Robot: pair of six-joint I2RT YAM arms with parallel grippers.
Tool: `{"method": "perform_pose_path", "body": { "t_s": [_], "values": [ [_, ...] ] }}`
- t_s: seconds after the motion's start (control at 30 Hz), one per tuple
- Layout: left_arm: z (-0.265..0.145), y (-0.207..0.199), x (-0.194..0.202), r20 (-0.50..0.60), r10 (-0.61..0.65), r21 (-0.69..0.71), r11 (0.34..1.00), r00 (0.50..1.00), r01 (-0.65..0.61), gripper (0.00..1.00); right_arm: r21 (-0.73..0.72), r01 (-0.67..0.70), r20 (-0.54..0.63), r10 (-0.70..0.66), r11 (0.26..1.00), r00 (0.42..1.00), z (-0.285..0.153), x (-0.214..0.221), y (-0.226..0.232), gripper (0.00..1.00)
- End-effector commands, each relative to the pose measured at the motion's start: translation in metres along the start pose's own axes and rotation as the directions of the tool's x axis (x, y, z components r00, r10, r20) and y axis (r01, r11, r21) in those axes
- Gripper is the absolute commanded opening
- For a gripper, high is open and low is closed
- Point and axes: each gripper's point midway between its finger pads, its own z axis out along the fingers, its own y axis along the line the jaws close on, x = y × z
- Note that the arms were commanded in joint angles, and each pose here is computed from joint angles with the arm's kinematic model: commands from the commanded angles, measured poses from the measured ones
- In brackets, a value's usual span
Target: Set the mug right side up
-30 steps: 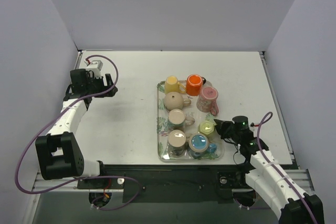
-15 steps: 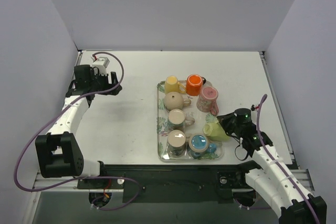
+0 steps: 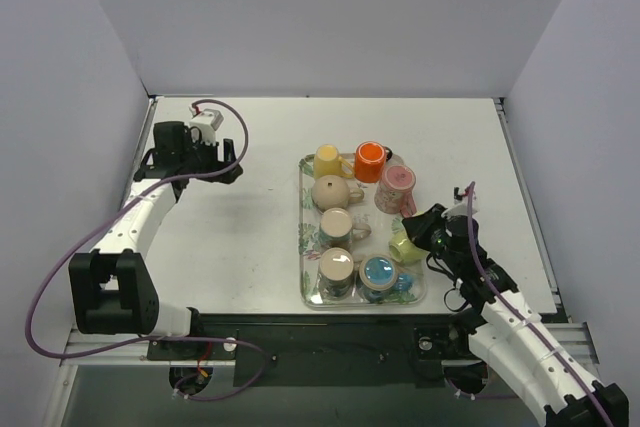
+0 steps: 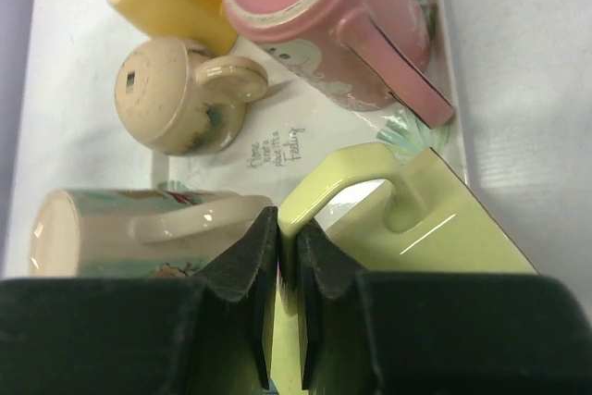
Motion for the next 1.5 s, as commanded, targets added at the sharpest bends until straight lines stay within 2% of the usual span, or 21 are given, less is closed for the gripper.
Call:
{"method": "perform_pose_path", "body": {
  "t_s": [0.0, 0.13, 0.2, 0.33, 0.47, 0.53, 0.57, 0.63, 0.77, 0.83, 0.9, 0.97, 1.03, 1.07, 1.1, 1.13, 1.2, 1.33, 1.4, 1.47],
  "values": [
    [-0.003, -0.016, -0.023, 0.035, 0.069, 0.048, 0.996, 0.997, -0.071, 0.82, -0.192, 0.311, 0.191, -0.275, 0.931, 0.942, -0.005, -0.036, 0.048, 0.0],
    [-0.008, -0.038, -0.028, 0.03, 0.134, 0.146, 0.98, 0.991, -0.137, 0.84, -0.277, 0.49, 0.207, -0.446, 0.827, 0.871, -0.013, -0.036, 0.071, 0.0],
    [-0.015, -0.054, -0.03, 0.026, 0.166, 0.226, 0.96, 0.986, -0.167, 0.86, -0.331, 0.552, 0.217, -0.508, 0.765, 0.834, -0.016, -0.032, 0.082, 0.0],
    [-0.032, -0.087, -0.036, 0.04, 0.226, 0.366, 0.903, 0.973, -0.225, 0.88, -0.361, 0.629, 0.241, -0.583, 0.689, 0.776, -0.016, -0.03, 0.089, 0.0],
    [-0.046, -0.131, -0.046, 0.1, 0.325, 0.498, 0.802, 0.941, -0.33, 0.89, -0.484, 0.629, 0.248, -0.594, 0.608, 0.765, -0.023, -0.023, 0.115, 0.0],
    [-0.054, -0.153, -0.041, 0.114, 0.391, 0.569, 0.728, 0.913, -0.382, 0.89, -0.529, 0.637, 0.259, -0.608, 0.561, 0.75, -0.027, -0.022, 0.126, 0.0],
    [-0.059, -0.168, -0.048, 0.176, 0.438, 0.601, 0.662, 0.882, -0.449, 0.89, -0.535, 0.641, 0.266, -0.611, 0.55, 0.746, -0.027, -0.022, 0.128, 0.0],
    [-0.066, -0.183, -0.048, 0.204, 0.464, 0.656, 0.589, 0.862, -0.472, 0.89, -0.528, 0.682, 0.311, -0.631, 0.506, 0.71, -0.029, -0.027, 0.133, 0.0],
    [-0.069, -0.202, -0.055, 0.237, 0.462, 0.709, 0.519, 0.855, -0.477, 0.9, -0.549, 0.719, 0.347, -0.666, 0.427, 0.66, -0.035, -0.034, 0.147, 0.0],
    [-0.069, -0.208, -0.055, 0.264, 0.49, 0.708, 0.487, 0.831, -0.512, 0.91, -0.599, 0.708, 0.351, -0.672, 0.375, 0.653, -0.043, -0.034, 0.161, 0.0],
    [-0.076, -0.219, -0.052, 0.306, 0.536, 0.709, 0.423, 0.787, -0.564, 0.92, -0.664, 0.685, 0.367, -0.667, 0.3, 0.648, -0.057, -0.034, 0.178, 0.0],
    [-0.088, -0.235, -0.046, 0.354, 0.591, 0.715, 0.329, 0.725, -0.617, 0.92, -0.698, 0.677, 0.383, -0.676, 0.235, 0.629, -0.068, -0.036, 0.19, 0.0],
    [-0.106, -0.245, -0.039, 0.405, 0.639, 0.714, 0.226, 0.654, -0.663, 0.92, -0.72, 0.673, 0.4, -0.69, 0.172, 0.604, -0.078, -0.038, 0.2, 0.0],
    [-0.12, -0.247, -0.033, 0.451, 0.667, 0.707, 0.14, 0.594, -0.694, 0.92, -0.722, 0.677, 0.417, -0.689, 0.146, 0.593, -0.085, -0.044, 0.209, 0.0],
    [-0.126, -0.247, -0.031, 0.473, 0.674, 0.702, 0.101, 0.568, -0.705, 0.92, -0.721, 0.683, 0.429, -0.697, 0.119, 0.575, -0.09, -0.047, 0.214, 0.0],
    [-0.136, -0.245, -0.03, 0.509, 0.688, 0.679, 0.047, 0.517, -0.732, 0.92, -0.726, 0.68, 0.432, -0.701, 0.103, 0.568, -0.094, -0.044, 0.216, 0.0],
    [-0.141, -0.245, -0.035, 0.536, 0.692, 0.649, 0.029, 0.484, -0.76, 0.92, -0.729, 0.683, 0.47, -0.691, 0.047, 0.549, -0.104, -0.044, 0.225, 0.0],
    [-0.151, -0.264, -0.055, 0.583, 0.639, 0.634, 0.029, 0.502, -0.773, 0.94, -0.74, 0.672, 0.524, -0.651, -0.029, 0.549, -0.121, -0.039, 0.241, 0.0],
    [-0.151, -0.275, -0.061, 0.612, 0.618, 0.623, 0.008, 0.494, -0.782, 0.94, -0.751, 0.659, 0.521, -0.651, -0.042, 0.552, -0.122, -0.035, 0.244, 0.0],
    [-0.149, -0.286, -0.072, 0.623, 0.592, 0.625, 0.016, 0.511, -0.78, 0.94, -0.757, 0.652, 0.518, -0.656, -0.053, 0.548, -0.122, -0.032, 0.246, 0.0]
  ]
}}
